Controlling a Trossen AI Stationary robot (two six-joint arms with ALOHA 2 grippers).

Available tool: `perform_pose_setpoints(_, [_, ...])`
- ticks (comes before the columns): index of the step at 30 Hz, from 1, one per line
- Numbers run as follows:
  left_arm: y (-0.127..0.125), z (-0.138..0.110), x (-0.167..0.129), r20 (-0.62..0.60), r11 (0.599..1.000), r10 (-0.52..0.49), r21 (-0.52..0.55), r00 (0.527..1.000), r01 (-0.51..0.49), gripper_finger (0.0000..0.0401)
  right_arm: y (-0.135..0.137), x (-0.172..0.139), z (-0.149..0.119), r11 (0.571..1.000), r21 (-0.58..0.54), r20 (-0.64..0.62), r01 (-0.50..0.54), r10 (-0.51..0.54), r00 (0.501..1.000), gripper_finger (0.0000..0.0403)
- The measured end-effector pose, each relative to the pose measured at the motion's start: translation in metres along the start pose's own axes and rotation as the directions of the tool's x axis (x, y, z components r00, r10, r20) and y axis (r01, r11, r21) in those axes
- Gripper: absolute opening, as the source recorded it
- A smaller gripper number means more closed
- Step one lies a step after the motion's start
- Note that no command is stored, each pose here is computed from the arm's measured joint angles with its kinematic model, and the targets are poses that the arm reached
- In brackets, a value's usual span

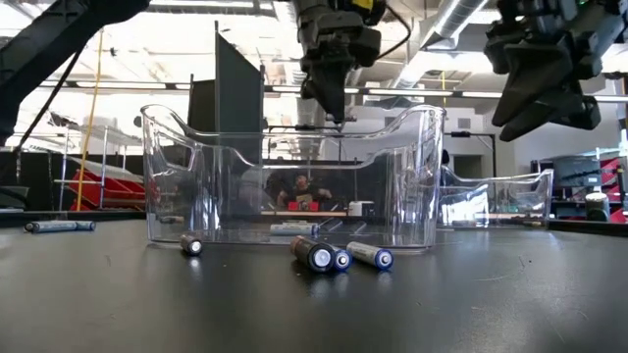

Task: Sort batteries
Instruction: Put the white battery into the bottom transparent bin, then put the black battery into the top transparent bin

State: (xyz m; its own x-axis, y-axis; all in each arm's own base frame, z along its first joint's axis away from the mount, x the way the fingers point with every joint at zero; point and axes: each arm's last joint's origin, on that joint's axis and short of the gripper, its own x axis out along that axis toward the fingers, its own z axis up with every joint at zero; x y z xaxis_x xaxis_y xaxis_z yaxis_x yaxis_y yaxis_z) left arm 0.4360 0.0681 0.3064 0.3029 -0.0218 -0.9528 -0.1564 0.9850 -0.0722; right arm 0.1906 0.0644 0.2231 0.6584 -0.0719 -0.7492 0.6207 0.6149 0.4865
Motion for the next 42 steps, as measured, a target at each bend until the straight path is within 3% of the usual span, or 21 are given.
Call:
perform_pose_setpoints(9, [-0.052, -0.01, 0.024, -0.053, 1.0, -0.001, 0.026, 0.999, 0.002, 0.003, 0.003, -0.004, -0.013, 0.998, -0.058, -0.04, -0.014, 0.012, 0.999, 0.0127])
perform_pose_setpoints(17, [-0.076, -0.025, 0.052, -0.122, 1.0, 0.019, 0.002, 0.992, -0.019, 0.003, 0.005, -0.006, -0.018, 0.997, -0.074, -0.054, -0.028, 0.024, 0.998, 0.0127])
perform_pose_setpoints(32, [-0.08, -0.055, 0.106, -0.242, 0.999, 0.004, -0.047, 0.97, -0.016, 0.0046, 0.005, -0.006, -0.018, 0.997, -0.078, -0.054, -0.028, 0.024, 0.998, 0.0127])
perform_pose_setpoints(42, [-0.085, -0.056, 0.116, -0.205, 0.999, -0.015, -0.038, 0.979, 0.007, 0.0081, 0.005, -0.006, -0.018, 0.997, -0.078, -0.054, -0.029, 0.024, 0.998, 0.0127])
